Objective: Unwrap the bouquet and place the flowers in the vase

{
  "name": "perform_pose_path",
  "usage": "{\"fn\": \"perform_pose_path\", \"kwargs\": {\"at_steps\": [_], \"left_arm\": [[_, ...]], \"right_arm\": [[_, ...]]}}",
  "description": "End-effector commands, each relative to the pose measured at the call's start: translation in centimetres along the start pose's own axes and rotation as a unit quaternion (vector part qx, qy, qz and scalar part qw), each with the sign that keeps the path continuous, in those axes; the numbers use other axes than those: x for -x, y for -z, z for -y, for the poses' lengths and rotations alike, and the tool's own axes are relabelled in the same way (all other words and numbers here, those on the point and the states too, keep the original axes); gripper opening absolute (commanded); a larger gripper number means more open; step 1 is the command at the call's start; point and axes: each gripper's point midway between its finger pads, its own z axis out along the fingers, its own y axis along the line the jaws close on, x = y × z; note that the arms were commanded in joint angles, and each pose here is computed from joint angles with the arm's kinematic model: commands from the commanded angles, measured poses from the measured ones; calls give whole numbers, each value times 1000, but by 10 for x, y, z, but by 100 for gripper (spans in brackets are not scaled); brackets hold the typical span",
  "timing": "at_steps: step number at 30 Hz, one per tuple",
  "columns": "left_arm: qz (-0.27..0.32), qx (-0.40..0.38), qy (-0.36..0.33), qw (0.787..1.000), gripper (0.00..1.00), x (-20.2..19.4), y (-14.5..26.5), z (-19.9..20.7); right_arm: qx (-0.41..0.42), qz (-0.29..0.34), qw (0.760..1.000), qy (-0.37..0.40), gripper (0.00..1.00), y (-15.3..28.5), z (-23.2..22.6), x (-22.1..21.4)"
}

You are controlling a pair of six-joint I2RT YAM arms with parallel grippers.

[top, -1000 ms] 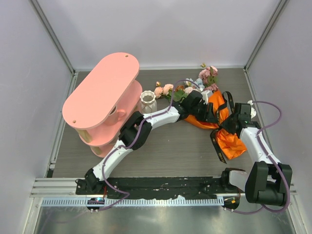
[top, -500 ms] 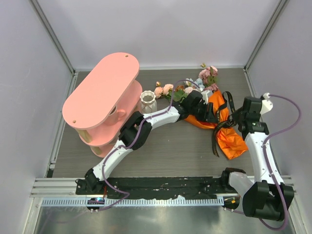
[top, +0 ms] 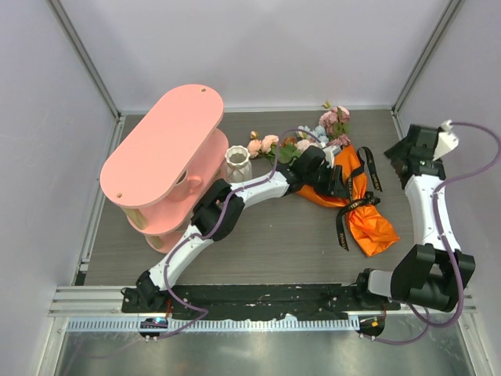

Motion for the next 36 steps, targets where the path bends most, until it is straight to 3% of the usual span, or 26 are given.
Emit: {"fn": "perform_pose_path", "kwargs": {"at_steps": [1, 5, 15, 20, 25, 31, 36], "left_arm": [[8, -22, -16, 1000, 47, 8, 4, 17], [7, -23, -13, 1000, 47, 7, 0, 15], [9, -25, -11, 1000, 47, 8, -2, 15], [8, -24, -10, 1000, 47, 8, -2, 15], [10, -24, -9, 1000, 47, 9, -3, 15], [8, -23, -10, 1000, 47, 8, -2, 15], [9, -23, -7, 1000, 47, 8, -3, 14]], "right_arm": [[44, -153, 987, -1, 68, 23, 13, -99], [88, -226, 970, -5, 68, 41, 14, -142], [92, -268, 958, -33, 54, 33, 30, -198], [112, -258, 958, -57, 40, 28, 17, -193], [111, -234, 964, -57, 37, 26, 16, -183], [119, -225, 965, -61, 1, 26, 10, -174], [85, -147, 984, -52, 1, 23, 15, -129]]}}
